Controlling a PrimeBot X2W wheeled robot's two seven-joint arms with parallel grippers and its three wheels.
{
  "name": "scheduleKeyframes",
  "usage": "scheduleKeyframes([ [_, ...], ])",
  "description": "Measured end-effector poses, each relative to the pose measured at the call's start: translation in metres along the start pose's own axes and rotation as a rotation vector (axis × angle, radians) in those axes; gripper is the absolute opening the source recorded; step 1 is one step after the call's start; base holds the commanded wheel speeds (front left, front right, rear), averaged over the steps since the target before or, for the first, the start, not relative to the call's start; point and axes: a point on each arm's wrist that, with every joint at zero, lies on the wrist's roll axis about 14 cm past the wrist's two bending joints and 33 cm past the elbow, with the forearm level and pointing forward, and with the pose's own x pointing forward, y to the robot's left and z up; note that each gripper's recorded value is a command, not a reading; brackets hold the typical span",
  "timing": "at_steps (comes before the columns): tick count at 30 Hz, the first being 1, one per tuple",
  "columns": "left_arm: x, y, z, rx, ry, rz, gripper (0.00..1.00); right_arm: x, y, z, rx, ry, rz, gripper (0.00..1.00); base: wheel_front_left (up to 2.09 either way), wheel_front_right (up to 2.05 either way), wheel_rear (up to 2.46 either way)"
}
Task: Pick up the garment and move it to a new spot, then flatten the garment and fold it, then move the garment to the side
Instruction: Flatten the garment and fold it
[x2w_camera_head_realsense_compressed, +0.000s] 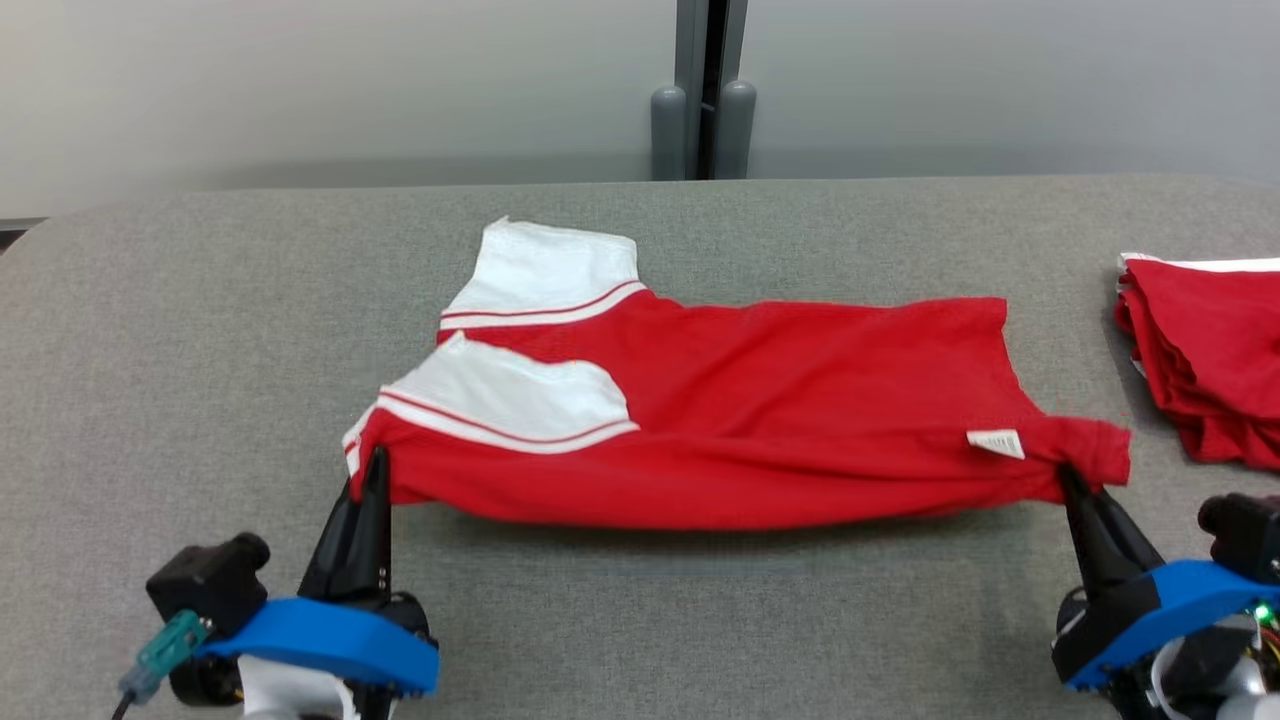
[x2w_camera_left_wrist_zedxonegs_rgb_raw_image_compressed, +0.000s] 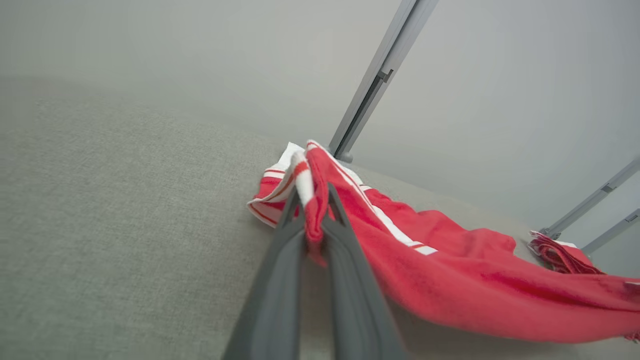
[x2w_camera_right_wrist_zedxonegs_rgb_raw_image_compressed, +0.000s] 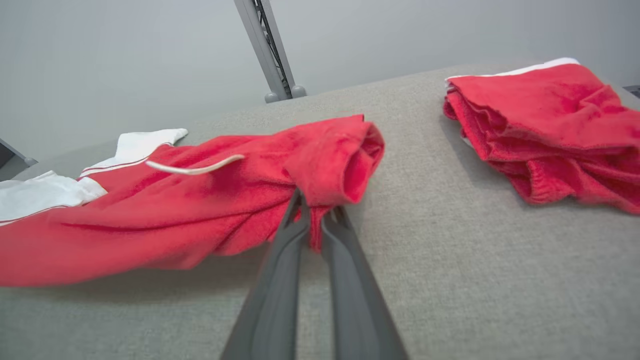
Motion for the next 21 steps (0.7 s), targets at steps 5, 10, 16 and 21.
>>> scheduleKeyframes([
  [5, -0.036, 0.009, -0.023, -0.004, 0.104, 0.049, 0.00, -0.027, -0.013, -0.029, 0.020, 0.119, -0.034, 0.00, 0.00, 0.00, 0.00],
  [10, -0.063, 0.017, -0.051, -0.025, 0.225, 0.098, 0.00, -0.041, -0.026, -0.064, 0.075, 0.221, -0.071, 0.00, 0.00, 0.00, 0.00],
  [16, -0.064, 0.023, -0.065, -0.026, 0.280, 0.118, 0.23, -0.040, -0.030, -0.080, 0.096, 0.241, -0.089, 1.00, 0.00, 0.00, 0.00],
  [21, -0.060, 0.021, -0.073, -0.005, 0.325, 0.098, 1.00, -0.035, -0.030, -0.073, 0.098, 0.204, -0.092, 1.00, 0.00, 0.00, 0.00],
])
